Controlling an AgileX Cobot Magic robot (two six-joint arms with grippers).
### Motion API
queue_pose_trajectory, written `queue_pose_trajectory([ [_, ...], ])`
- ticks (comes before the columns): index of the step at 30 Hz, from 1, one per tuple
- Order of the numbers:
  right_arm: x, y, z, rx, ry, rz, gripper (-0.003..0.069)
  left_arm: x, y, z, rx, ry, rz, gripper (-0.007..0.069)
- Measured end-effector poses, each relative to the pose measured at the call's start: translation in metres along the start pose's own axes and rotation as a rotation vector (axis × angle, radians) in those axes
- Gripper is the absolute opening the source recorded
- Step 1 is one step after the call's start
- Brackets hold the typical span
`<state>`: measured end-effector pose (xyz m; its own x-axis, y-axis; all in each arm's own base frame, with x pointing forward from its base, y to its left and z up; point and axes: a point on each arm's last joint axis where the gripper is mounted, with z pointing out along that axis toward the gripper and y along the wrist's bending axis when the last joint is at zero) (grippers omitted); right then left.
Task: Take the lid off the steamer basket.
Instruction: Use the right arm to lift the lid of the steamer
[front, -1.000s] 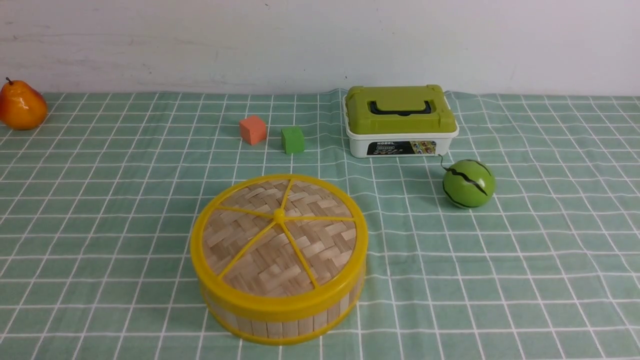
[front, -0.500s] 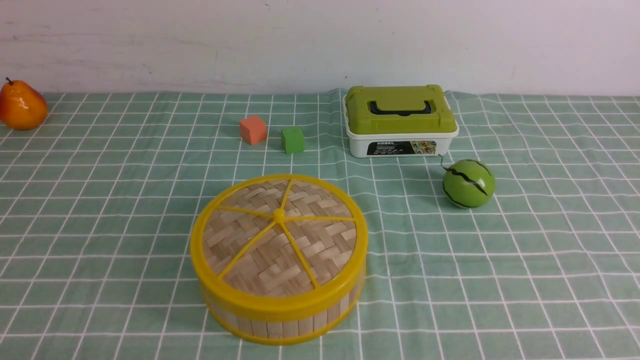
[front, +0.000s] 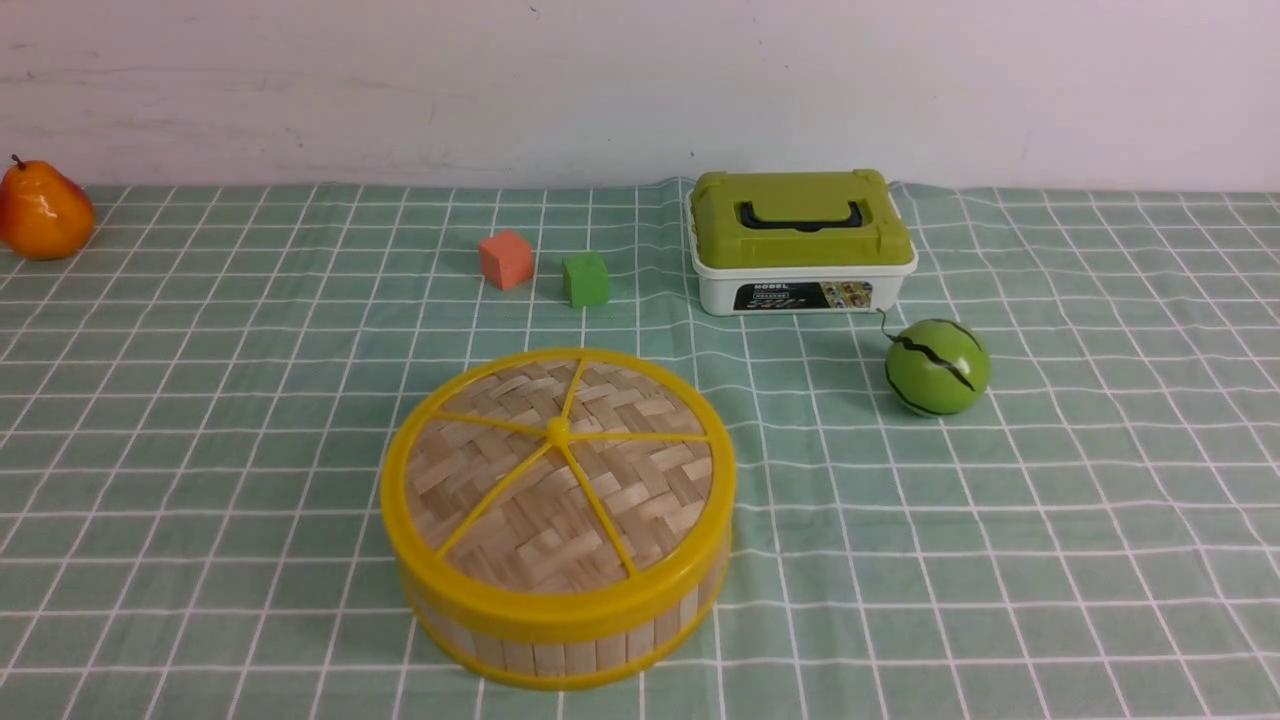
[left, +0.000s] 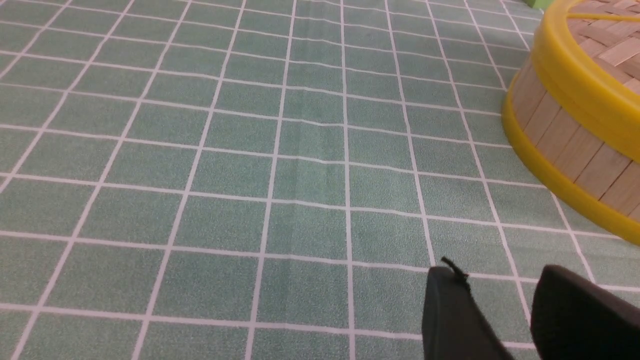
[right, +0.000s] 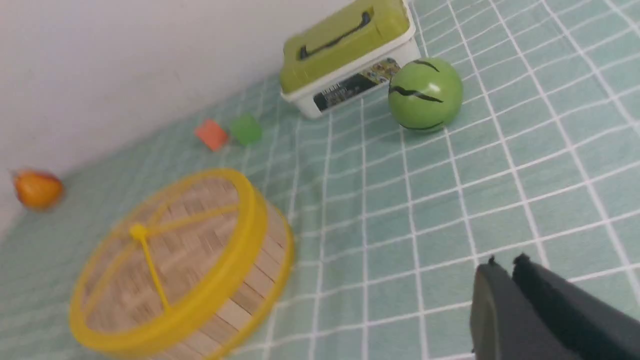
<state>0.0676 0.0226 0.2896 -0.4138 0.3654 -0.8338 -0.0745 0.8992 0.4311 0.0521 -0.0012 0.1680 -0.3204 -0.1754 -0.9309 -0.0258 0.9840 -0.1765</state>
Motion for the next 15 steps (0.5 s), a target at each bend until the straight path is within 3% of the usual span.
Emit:
queue_pose_trajectory([
  [3, -0.053, 0.021, 0.009, 0.018, 0.242, -0.236, -0.0022, 0.0, 0.0, 0.0, 0.0, 0.0, 0.0, 0.0239],
  [6, -0.088, 0.033, 0.026, -0.027, 0.46, -0.376, -0.0019, 0.0, 0.0, 0.0, 0.0, 0.0, 0.0, 0.0239],
  [11, -0.135, 0.059, 0.066, -0.153, 0.58, -0.497, -0.0001, 0.0, 0.0, 0.0, 0.0, 0.0, 0.0, 0.0239],
  [15, -0.143, 0.083, 0.095, -0.212, 0.639, -0.597, 0.0001, 0.0, 0.0, 0.0, 0.0, 0.0, 0.0, 0.0239],
])
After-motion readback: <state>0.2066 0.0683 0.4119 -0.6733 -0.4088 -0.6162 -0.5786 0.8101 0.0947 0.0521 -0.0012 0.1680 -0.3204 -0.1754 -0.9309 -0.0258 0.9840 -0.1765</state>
